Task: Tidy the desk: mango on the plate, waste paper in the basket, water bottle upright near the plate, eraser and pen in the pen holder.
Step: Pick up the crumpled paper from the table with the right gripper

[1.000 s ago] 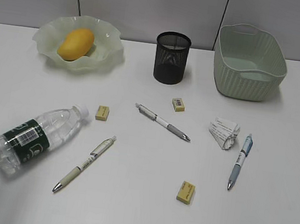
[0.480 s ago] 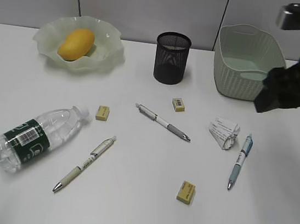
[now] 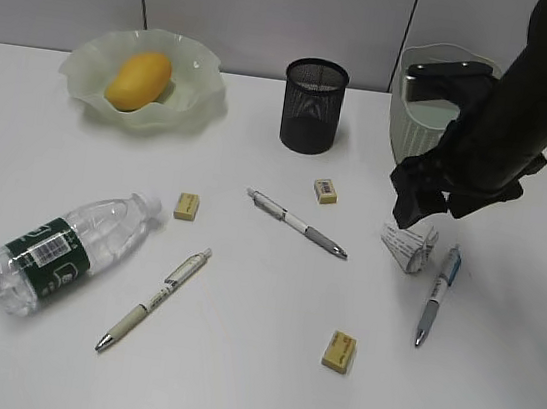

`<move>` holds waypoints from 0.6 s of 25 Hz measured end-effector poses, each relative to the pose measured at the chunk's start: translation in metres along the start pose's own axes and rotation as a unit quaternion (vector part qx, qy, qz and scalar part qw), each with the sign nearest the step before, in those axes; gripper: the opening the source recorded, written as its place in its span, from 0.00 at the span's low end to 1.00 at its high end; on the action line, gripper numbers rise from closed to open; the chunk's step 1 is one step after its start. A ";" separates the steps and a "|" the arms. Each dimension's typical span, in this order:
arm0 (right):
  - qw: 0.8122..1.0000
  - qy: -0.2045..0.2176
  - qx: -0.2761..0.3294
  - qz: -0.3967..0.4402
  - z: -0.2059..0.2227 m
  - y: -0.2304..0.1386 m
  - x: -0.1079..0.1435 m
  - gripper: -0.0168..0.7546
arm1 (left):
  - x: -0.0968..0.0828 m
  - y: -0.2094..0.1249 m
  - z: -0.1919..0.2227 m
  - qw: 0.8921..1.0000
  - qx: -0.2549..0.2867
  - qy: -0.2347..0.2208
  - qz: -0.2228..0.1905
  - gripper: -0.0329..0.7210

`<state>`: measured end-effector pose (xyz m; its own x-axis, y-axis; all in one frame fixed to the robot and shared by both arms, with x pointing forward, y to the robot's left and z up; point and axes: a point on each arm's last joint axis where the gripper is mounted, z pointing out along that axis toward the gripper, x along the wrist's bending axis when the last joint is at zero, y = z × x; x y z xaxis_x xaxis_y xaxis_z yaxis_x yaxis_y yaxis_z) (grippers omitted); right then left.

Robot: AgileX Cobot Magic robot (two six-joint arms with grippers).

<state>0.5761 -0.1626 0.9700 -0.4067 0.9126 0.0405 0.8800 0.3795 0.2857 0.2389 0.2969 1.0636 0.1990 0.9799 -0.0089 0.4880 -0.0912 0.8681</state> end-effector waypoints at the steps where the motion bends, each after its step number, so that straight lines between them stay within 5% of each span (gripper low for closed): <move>1: 1.000 -0.002 0.003 -0.001 0.007 0.001 -0.001 0.76 | 0.000 0.000 0.001 1.000 0.000 -0.003 -0.003 0.82; 15: 0.999 -0.036 0.021 0.012 0.067 0.006 -0.010 0.84 | -0.004 -0.003 0.005 1.000 0.003 -0.024 -0.019 0.78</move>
<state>0.6021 -0.1597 0.9076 -0.3673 0.9298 -0.0224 0.8997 0.3613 0.2449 0.2409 0.2921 1.0588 0.2215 0.9729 -0.0662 0.5019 -0.0555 0.8632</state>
